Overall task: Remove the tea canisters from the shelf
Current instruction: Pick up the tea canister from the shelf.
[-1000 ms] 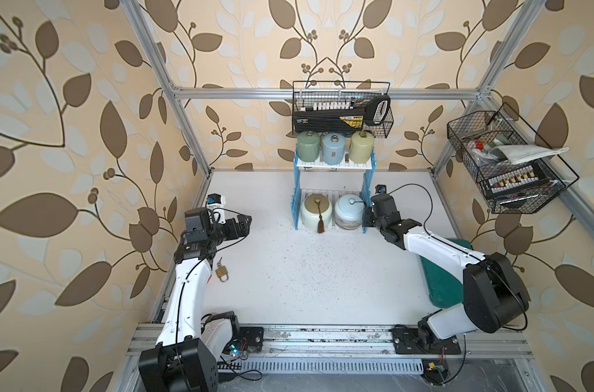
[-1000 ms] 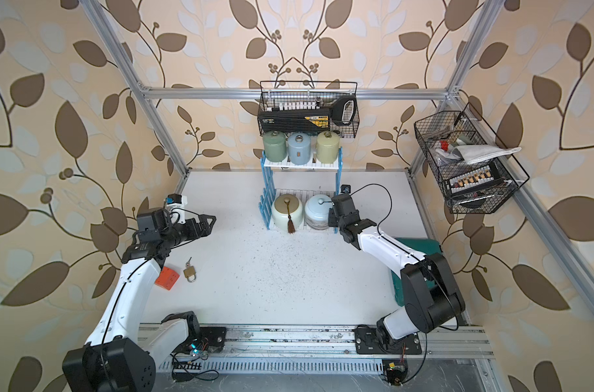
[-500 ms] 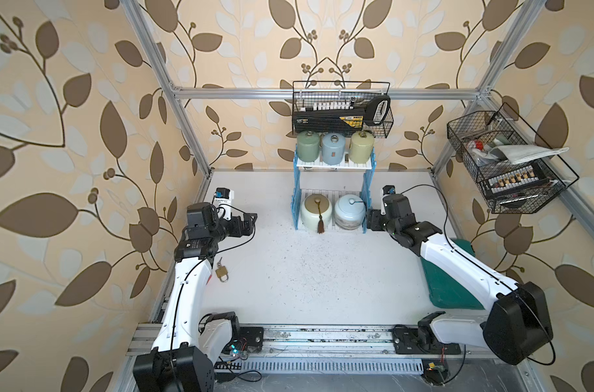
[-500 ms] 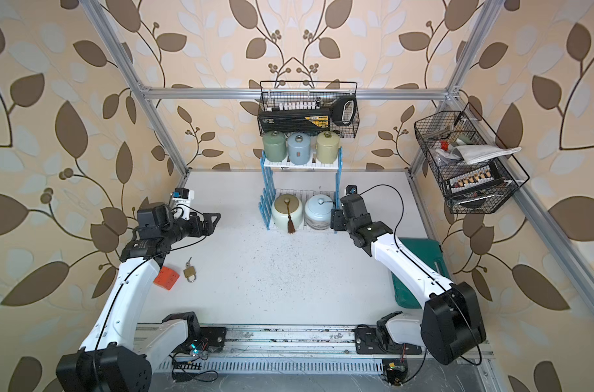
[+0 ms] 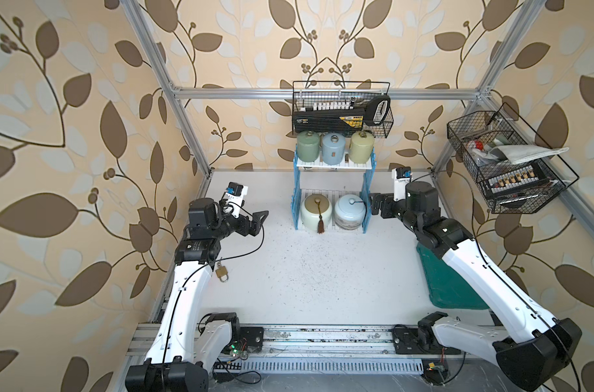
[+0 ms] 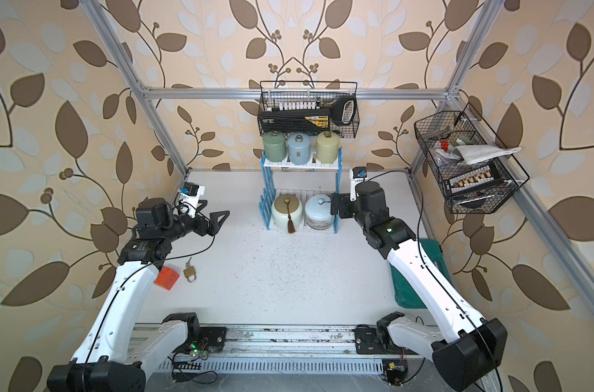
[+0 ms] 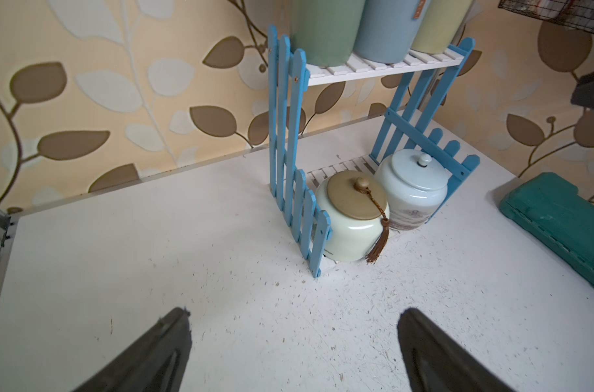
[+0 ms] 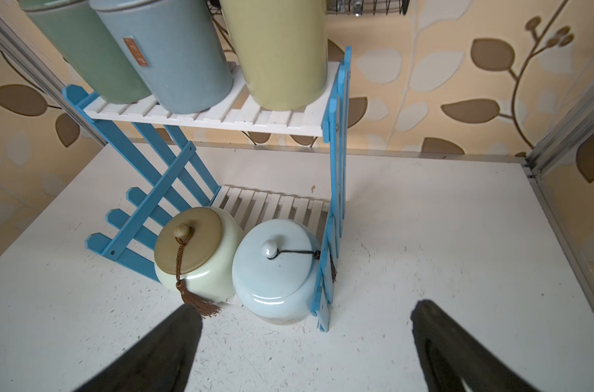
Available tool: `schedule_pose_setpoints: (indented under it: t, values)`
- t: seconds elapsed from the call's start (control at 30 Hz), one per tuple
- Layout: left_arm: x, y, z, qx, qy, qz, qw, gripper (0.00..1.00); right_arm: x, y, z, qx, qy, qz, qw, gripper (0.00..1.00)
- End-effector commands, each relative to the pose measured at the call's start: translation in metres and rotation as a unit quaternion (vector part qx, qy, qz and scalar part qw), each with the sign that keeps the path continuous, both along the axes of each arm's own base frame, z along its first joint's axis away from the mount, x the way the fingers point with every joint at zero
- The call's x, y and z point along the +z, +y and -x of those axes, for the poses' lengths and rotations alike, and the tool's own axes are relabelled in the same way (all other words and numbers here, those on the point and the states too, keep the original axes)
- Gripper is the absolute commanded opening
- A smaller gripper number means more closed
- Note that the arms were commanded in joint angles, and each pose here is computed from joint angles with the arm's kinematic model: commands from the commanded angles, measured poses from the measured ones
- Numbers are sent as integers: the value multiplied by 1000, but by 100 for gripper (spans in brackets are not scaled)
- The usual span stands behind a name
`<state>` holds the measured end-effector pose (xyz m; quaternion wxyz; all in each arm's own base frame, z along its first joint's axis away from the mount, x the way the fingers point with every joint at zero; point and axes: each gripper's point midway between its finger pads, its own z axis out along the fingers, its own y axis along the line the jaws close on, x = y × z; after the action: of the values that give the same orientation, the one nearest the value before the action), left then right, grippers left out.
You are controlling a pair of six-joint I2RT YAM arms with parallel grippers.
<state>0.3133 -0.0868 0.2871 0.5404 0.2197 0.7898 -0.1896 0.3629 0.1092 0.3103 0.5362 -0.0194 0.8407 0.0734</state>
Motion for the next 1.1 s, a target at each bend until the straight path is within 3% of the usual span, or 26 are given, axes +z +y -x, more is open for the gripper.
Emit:
schedule_pose_setpoints:
  t: [0.0, 0.23, 0.47, 0.7, 0.83, 1.07]
  values:
    - [43, -17, 6, -63, -104, -27, 992, 99, 30, 1, -1, 17, -43, 21, 999, 99]
    - [70, -23, 5, -80, -170, -22, 982, 99, 64, 12, -25, 35, -73, 45, 996, 99]
    - [96, -15, 4, -55, -234, 51, 969, 99, 79, 29, -60, 57, -55, 58, 995, 99]
    - [107, -4, 2, -27, -238, 87, 967, 99, 87, 32, -97, 46, -48, 37, 997, 99]
    - [101, 2, 1, -14, -205, 106, 973, 99, 86, 27, -117, 29, -41, 12, 999, 99]
    - [102, 7, 1, -5, -194, 115, 974, 99, 85, 35, -144, 37, -33, 11, 999, 99]
